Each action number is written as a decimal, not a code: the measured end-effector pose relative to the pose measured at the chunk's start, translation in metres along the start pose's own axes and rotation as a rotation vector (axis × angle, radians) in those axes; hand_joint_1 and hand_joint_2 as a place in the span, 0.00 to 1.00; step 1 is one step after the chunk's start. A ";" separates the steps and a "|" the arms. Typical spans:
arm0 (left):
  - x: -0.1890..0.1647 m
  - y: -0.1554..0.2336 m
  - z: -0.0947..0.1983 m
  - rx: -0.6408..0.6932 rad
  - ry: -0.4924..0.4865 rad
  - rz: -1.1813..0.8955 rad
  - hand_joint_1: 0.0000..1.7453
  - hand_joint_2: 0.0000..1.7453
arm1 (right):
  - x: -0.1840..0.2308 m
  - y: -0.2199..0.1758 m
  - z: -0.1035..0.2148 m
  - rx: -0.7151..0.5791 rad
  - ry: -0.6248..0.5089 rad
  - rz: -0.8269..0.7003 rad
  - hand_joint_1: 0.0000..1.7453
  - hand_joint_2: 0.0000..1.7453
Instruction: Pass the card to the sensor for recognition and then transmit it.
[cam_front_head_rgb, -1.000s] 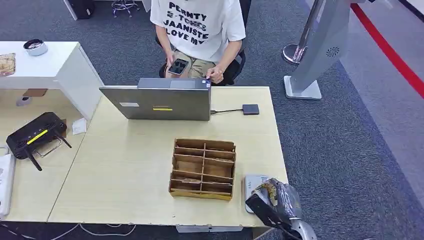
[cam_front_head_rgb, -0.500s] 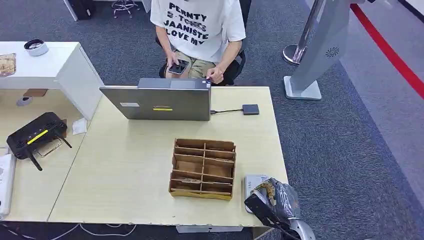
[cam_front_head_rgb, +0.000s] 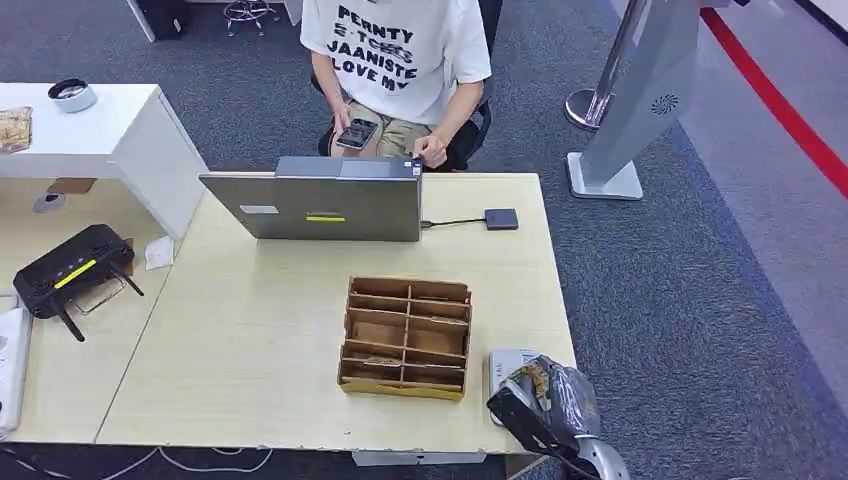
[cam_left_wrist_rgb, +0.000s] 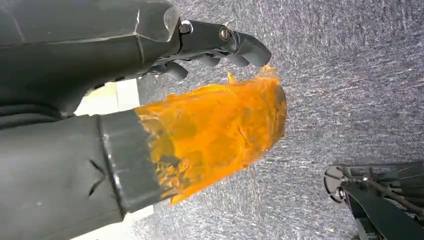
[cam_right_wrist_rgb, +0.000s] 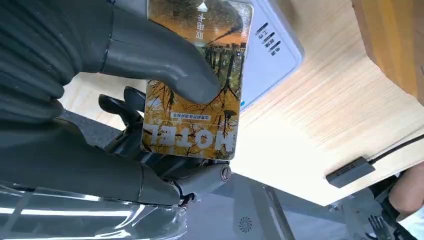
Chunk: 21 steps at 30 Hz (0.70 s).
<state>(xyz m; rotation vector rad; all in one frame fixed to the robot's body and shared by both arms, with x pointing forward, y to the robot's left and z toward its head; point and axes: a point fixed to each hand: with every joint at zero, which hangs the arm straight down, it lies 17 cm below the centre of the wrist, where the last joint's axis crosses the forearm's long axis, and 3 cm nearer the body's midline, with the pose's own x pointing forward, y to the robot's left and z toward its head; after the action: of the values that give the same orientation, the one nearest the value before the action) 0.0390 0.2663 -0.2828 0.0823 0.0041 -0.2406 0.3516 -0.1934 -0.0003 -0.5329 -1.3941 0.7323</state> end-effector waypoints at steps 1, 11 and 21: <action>0.000 0.000 0.000 0.000 0.000 0.000 0.00 0.00 | 0.000 0.000 0.000 0.000 0.000 0.000 1.00 1.00; -0.001 0.000 0.000 0.000 0.007 -0.003 0.00 0.00 | 0.001 0.001 -0.001 0.003 0.000 0.002 1.00 1.00; -0.002 0.000 0.000 0.001 0.008 -0.006 0.00 0.00 | 0.001 0.001 -0.001 0.004 -0.001 0.003 1.00 1.00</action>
<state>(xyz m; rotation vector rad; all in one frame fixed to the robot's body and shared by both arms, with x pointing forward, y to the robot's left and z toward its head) 0.0375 0.2668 -0.2828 0.0842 0.0125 -0.2459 0.3525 -0.1913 -0.0004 -0.5321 -1.3925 0.7373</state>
